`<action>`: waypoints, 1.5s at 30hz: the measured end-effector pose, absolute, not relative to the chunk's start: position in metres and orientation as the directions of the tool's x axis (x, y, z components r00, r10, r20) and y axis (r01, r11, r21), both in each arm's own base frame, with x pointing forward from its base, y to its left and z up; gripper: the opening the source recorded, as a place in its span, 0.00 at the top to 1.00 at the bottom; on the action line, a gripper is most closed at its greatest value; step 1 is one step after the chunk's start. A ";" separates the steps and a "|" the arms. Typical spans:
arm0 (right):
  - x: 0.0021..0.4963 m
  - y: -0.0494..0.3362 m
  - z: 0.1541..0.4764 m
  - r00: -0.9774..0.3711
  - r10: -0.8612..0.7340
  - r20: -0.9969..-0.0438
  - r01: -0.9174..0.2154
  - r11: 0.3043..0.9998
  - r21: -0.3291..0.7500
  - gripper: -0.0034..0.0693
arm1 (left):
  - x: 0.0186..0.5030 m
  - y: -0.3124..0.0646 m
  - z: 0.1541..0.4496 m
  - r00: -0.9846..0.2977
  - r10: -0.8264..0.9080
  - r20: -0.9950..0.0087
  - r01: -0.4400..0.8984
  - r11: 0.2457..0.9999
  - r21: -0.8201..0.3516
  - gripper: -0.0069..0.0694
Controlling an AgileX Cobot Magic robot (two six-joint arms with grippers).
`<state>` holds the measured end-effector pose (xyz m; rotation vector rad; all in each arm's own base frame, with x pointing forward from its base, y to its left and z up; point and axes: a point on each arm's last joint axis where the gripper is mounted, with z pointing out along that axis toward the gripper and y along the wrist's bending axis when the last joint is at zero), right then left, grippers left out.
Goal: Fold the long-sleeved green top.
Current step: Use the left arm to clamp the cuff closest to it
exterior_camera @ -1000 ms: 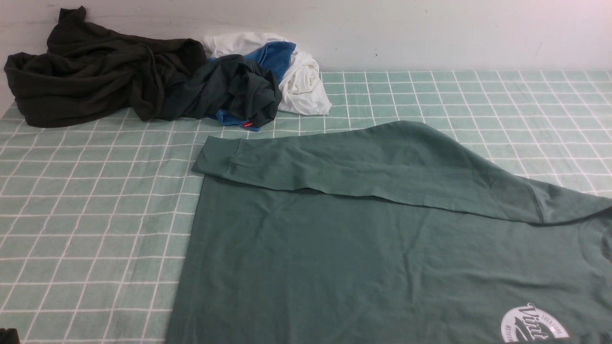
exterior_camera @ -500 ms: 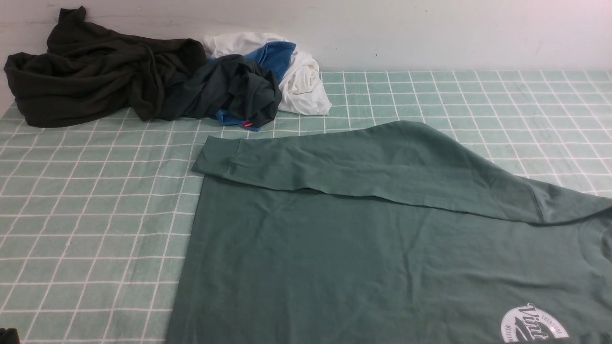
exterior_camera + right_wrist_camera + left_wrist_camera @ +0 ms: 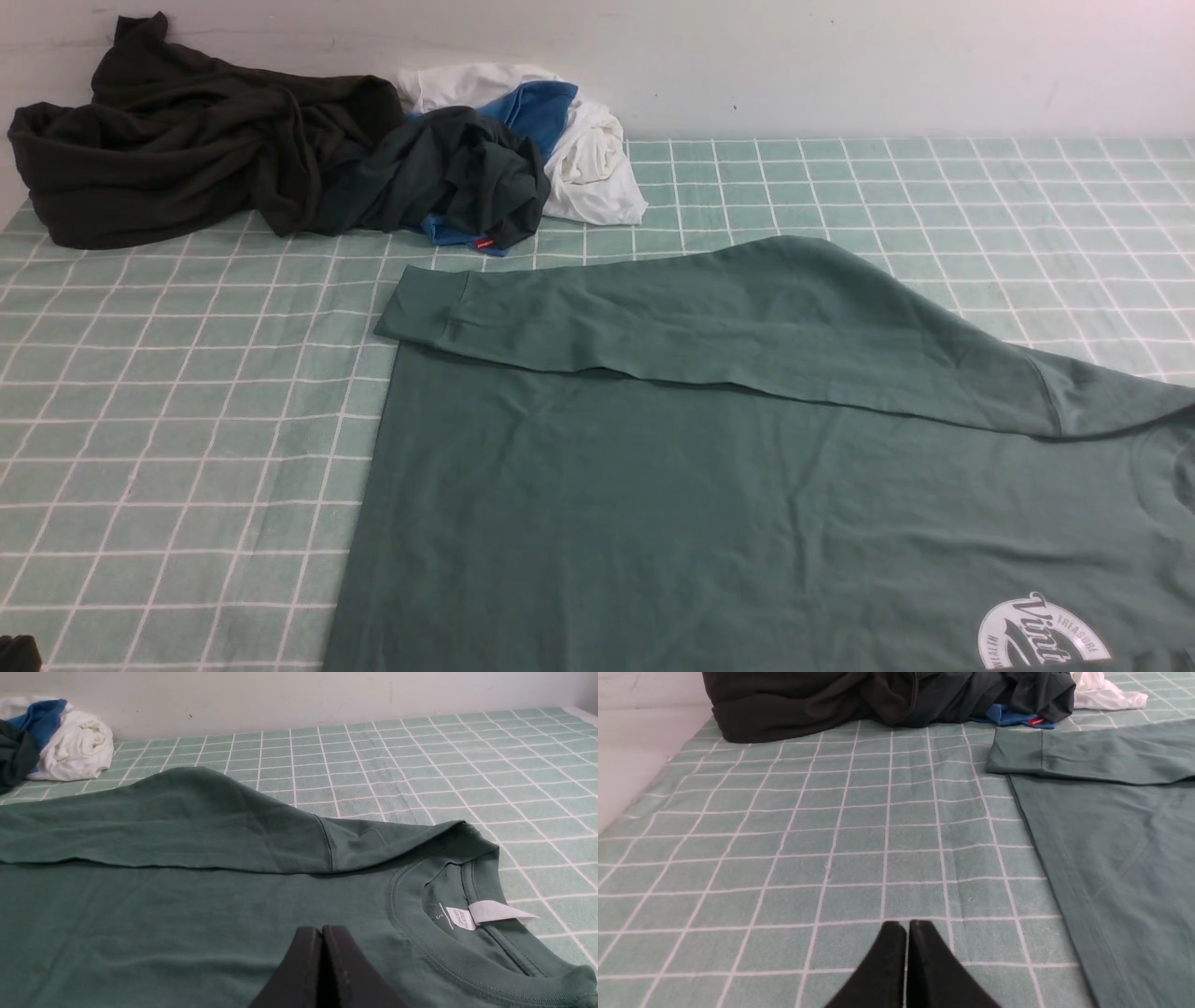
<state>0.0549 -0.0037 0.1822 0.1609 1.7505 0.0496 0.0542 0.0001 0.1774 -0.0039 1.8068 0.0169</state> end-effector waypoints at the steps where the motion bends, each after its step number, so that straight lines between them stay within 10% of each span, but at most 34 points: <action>1: 0.055 -0.003 0.182 -0.176 0.170 -0.970 0.078 0.984 0.159 0.97 | 0.054 0.000 0.177 -0.233 -0.020 -0.972 -0.012 1.000 -0.017 0.91; 9: 0.055 0.006 0.183 -0.177 0.497 -0.850 0.048 0.866 0.497 0.97 | 0.054 -0.007 0.177 -0.231 -0.334 -0.914 -0.016 0.940 -0.340 0.91; 17: 0.055 0.017 0.192 -0.184 0.886 -0.427 -0.003 0.434 0.901 0.97 | 0.055 -0.016 0.189 -0.186 -0.834 -0.520 0.005 0.529 -0.849 0.91; 26: 0.056 0.011 0.197 -0.105 0.873 -0.476 -0.031 0.476 0.879 0.97 | 0.055 -0.017 0.195 -0.175 -0.929 -0.325 0.026 0.326 -0.945 0.91; 31: 0.056 0.012 0.197 -0.113 0.784 -0.610 -0.050 0.609 0.792 0.97 | 0.055 -0.019 0.198 -0.192 -0.896 -0.400 0.053 0.398 -0.916 0.91; 39: 0.068 0.020 0.272 -0.176 0.391 -0.903 -0.137 0.899 0.416 0.97 | 0.050 -0.032 0.290 -0.207 -0.393 -0.896 0.271 0.857 -0.438 0.91; 45: 0.119 0.026 0.330 -0.477 -0.003 -0.879 -0.264 0.955 0.139 0.97 | 0.100 -0.023 0.336 -0.546 0.137 -0.826 0.292 0.956 -0.035 0.91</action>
